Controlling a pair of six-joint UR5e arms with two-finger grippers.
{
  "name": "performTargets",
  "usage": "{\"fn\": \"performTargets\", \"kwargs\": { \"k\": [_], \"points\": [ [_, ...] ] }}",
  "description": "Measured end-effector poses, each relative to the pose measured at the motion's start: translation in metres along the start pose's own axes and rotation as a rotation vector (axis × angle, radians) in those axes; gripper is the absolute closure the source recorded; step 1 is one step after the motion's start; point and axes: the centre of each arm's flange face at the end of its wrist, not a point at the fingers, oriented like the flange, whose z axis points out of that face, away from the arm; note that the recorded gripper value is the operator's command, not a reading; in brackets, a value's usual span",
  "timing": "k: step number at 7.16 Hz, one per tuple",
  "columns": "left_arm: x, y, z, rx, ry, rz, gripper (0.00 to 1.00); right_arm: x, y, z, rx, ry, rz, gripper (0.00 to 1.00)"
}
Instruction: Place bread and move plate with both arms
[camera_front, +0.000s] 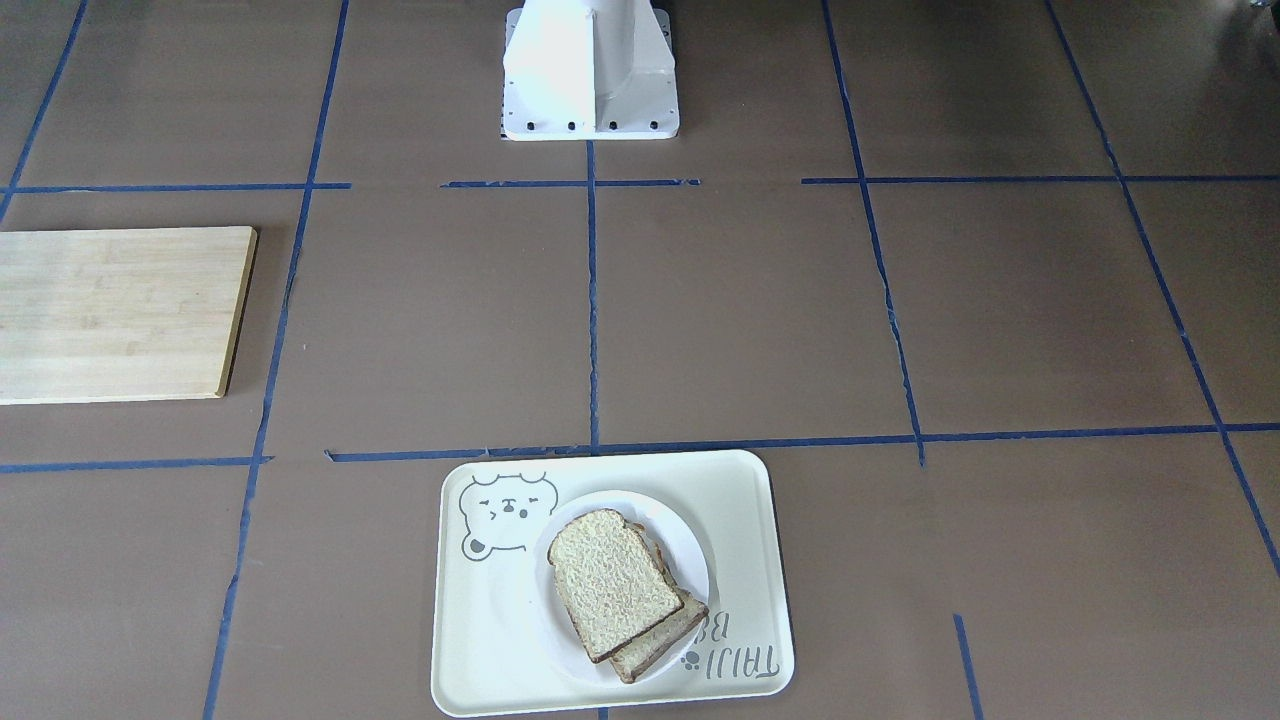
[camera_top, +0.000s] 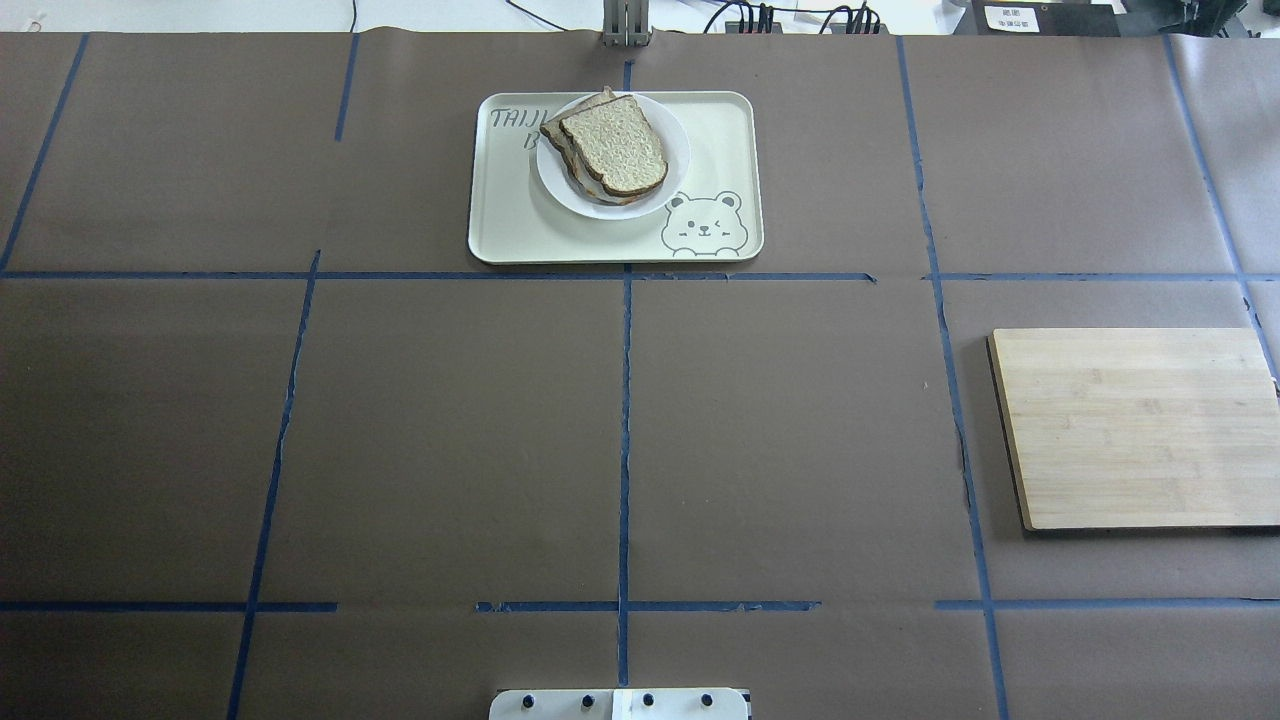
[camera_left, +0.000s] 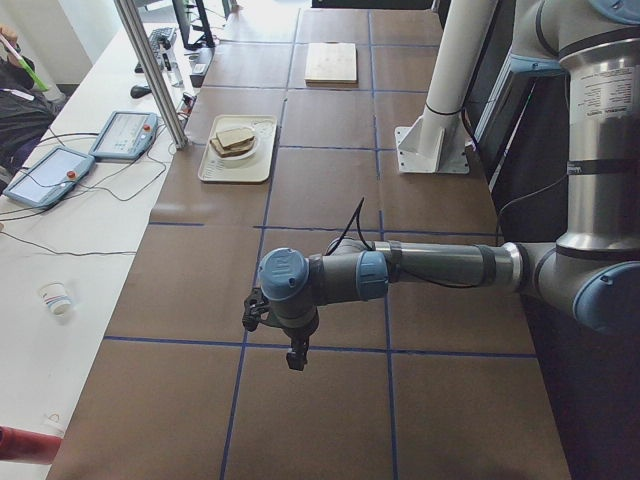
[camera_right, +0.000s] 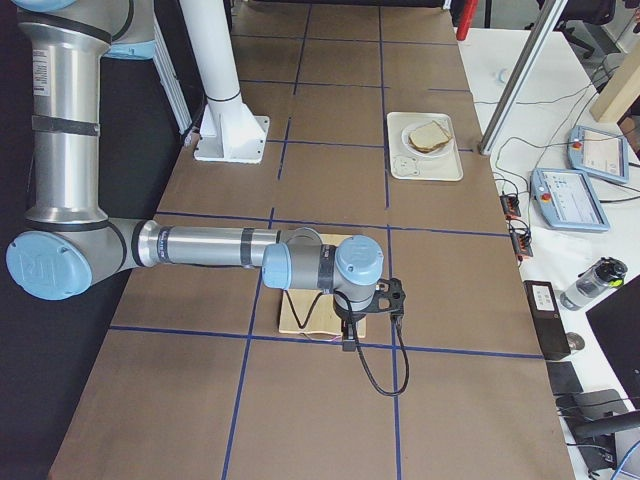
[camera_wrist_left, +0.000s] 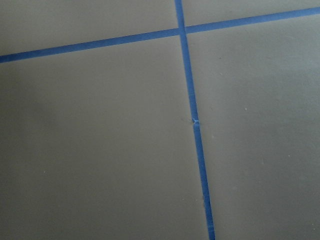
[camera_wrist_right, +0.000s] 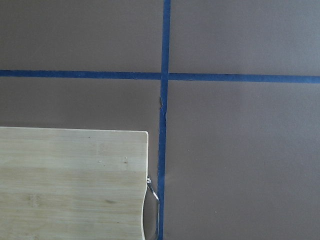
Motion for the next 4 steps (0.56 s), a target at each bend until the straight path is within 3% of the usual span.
{"fn": "performTargets", "kwargs": {
  "k": [4],
  "points": [
    [-0.0047, 0.0042, 0.0016, 0.002, 0.002, -0.069, 0.00, -0.0007, -0.0007, -0.0007, 0.002, 0.000, -0.003, 0.00]
  ]
}}
